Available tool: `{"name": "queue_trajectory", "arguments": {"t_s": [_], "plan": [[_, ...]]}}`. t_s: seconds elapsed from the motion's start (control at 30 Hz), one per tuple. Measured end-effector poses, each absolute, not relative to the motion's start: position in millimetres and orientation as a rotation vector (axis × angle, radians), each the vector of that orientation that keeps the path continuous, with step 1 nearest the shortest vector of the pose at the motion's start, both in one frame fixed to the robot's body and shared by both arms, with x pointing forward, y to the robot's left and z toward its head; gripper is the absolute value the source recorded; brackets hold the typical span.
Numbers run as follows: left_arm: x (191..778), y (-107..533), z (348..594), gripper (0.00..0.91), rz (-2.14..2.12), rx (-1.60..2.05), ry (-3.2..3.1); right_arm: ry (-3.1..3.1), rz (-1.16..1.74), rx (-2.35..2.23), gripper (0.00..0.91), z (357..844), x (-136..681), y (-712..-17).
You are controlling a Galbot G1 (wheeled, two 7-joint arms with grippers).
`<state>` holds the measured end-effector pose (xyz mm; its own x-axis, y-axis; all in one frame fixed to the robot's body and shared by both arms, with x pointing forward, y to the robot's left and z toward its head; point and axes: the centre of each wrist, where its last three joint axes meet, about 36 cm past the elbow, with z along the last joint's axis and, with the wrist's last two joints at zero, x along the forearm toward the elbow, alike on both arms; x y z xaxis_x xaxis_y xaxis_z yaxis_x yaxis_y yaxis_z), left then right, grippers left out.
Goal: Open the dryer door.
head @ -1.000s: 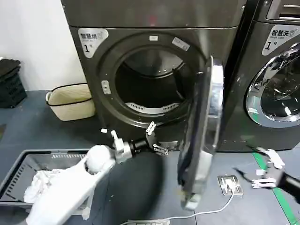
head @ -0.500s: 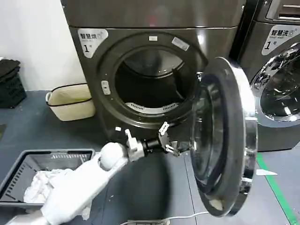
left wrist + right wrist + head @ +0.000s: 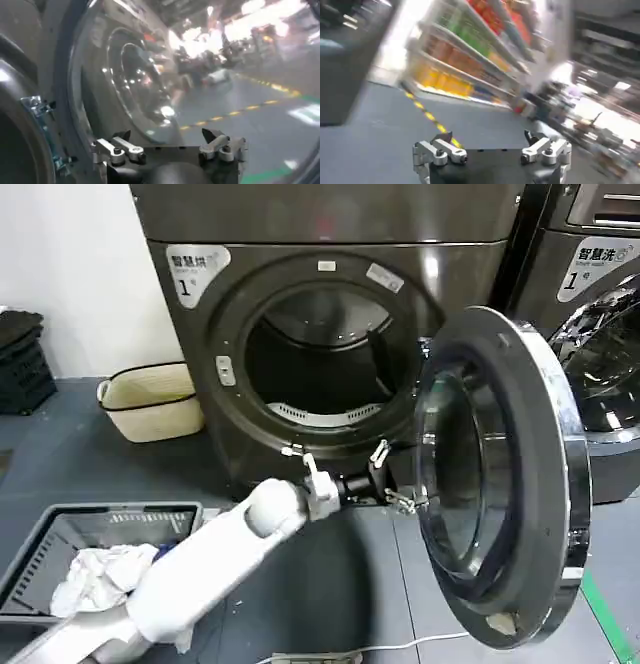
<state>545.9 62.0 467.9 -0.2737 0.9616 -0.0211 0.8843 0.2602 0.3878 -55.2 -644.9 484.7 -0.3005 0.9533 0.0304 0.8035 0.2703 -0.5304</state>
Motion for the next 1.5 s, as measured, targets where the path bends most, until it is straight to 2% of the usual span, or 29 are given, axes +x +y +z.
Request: {"name": "queue_trajectory", "arguments": {"t_s": [0.43,1.0,1.5], "plan": [[554.8,12.7,471.6,0.907,0.51,1.718,2.209,-1.863,0.623,-1.848,0.907,488.4,-101.7,-626.3],[562.8,-59.7,480.5,0.907,0.595,1.662,2.202,-1.846,0.613,-1.893,0.907,489.3,-120.0,-601.6],[573.1,-92.3,485.0,0.907,0.592,1.667,2.231,-1.856,0.588,-1.888,0.907,479.6,-118.3,-594.3]]}}
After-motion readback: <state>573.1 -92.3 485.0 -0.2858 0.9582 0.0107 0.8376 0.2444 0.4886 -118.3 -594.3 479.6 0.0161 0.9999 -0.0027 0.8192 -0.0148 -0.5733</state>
